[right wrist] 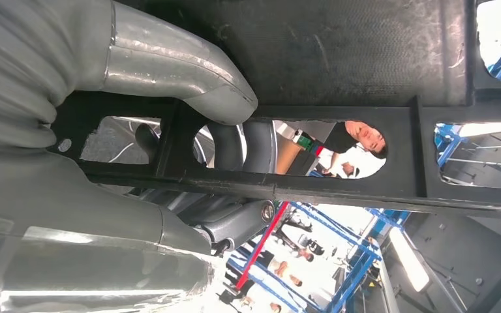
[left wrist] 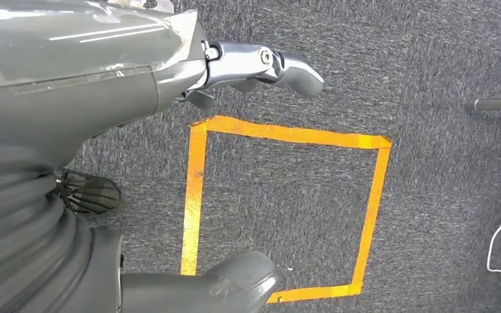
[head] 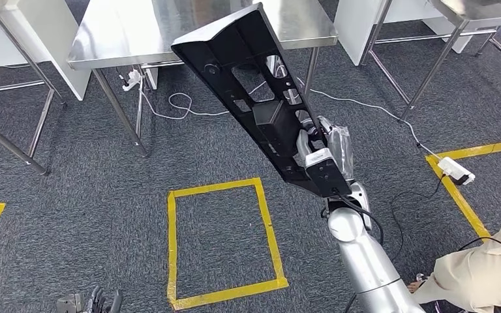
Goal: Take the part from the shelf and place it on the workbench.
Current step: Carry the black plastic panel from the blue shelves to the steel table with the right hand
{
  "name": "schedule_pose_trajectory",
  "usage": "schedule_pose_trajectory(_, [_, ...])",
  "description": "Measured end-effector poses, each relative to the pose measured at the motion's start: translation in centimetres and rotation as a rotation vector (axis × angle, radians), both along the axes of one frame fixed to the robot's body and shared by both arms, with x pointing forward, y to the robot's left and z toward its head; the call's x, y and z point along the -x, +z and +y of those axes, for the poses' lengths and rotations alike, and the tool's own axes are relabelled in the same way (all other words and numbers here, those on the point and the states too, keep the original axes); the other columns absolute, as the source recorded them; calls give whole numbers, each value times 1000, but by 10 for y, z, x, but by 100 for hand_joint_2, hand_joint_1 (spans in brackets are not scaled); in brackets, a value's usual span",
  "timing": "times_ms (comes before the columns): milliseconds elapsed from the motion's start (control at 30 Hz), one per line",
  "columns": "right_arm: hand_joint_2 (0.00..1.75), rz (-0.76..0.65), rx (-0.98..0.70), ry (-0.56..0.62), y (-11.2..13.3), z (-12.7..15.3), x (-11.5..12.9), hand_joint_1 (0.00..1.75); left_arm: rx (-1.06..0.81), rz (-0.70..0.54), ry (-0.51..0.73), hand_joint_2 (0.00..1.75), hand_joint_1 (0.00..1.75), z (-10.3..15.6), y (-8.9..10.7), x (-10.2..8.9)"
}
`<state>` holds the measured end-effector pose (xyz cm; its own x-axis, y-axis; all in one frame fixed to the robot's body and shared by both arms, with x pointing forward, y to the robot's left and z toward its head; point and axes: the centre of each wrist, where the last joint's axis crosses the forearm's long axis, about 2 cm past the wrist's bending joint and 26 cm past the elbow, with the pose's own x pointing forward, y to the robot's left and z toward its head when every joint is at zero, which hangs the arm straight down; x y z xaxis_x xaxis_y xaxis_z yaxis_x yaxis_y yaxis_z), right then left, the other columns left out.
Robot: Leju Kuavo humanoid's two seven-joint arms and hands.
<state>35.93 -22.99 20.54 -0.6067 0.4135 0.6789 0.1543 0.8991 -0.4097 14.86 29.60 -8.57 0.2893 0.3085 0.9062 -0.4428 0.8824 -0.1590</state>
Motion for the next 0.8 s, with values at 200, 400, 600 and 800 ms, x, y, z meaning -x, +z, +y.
schedule_pose_trajectory(200, [175, -7, -2, 0, 4, 0, -3, 175, 7, 1, 4, 175, 0, 0, 0, -1])
schedule_pose_trajectory(400, [175, 4, 2, -4, 1, -1, -4, 175, 18, 15, 4, 175, 0, -3, 0, -1])
schedule_pose_trajectory(600, [175, 10, 4, -10, 0, -1, -3, 175, 22, 19, 2, 175, 0, -4, 0, -2])
schedule_pose_trajectory(800, [175, 25, 5, -16, -8, -3, 2, 175, 21, 22, -5, 175, 0, -5, 0, -1])
